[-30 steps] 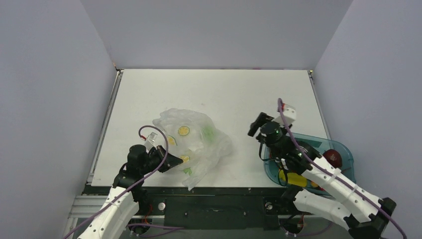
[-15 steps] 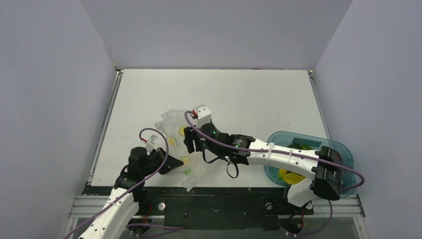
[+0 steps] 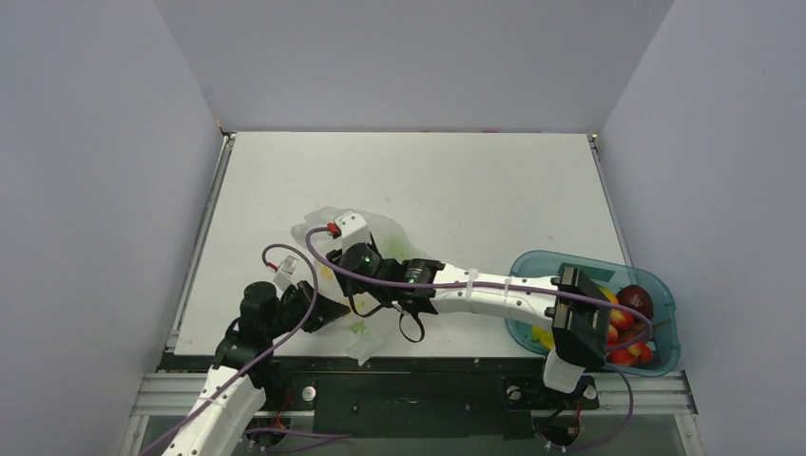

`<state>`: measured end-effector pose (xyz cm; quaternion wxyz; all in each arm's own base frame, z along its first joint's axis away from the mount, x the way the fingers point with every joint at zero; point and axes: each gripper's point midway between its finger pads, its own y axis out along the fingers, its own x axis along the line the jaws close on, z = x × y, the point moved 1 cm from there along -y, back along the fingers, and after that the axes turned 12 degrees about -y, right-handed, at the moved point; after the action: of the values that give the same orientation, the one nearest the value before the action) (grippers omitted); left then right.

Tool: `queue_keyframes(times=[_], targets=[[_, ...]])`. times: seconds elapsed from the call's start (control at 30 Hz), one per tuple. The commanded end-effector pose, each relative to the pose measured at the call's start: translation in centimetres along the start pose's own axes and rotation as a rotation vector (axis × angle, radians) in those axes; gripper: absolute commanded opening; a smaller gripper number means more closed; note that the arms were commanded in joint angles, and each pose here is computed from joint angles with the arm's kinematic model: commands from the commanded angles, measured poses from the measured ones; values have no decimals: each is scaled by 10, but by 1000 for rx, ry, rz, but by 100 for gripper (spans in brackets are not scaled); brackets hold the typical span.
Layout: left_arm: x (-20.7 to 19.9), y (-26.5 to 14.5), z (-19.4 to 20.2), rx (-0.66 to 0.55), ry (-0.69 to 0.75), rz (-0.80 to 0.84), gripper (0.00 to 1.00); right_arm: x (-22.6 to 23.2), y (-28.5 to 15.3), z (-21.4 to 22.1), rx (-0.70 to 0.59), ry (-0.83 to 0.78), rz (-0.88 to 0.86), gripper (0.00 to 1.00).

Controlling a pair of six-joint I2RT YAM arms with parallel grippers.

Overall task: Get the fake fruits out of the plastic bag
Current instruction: Take out the fake fruit from the plastic bag.

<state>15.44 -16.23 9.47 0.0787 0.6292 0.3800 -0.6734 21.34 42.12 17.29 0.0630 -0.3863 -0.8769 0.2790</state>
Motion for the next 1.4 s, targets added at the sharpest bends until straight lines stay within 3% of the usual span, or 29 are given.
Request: queue_keyframes(times=[0.0, 0.27, 0.6, 0.93, 1.2, 1.37], targets=[[-42, -15, -7, -37, 61, 86, 0, 10, -25, -43, -102, -36, 6, 46], [-70, -31, -10, -63, 104, 114, 0, 2, -1, -17, -47, 20, -1, 38], [-64, -31, -8, -53, 112, 87, 0, -51, 37, 28, 63, 64, 138, 35], [-67, -31, -7, -49, 101, 110, 0, -83, 58, 64, 163, -29, 292, 72], [-67, -31, -7, -48, 102, 103, 0, -98, 88, 89, 205, -72, 333, 77], [-62, -30, -7, -47, 97, 92, 0, -96, 104, 95, 224, -87, 314, 70]])
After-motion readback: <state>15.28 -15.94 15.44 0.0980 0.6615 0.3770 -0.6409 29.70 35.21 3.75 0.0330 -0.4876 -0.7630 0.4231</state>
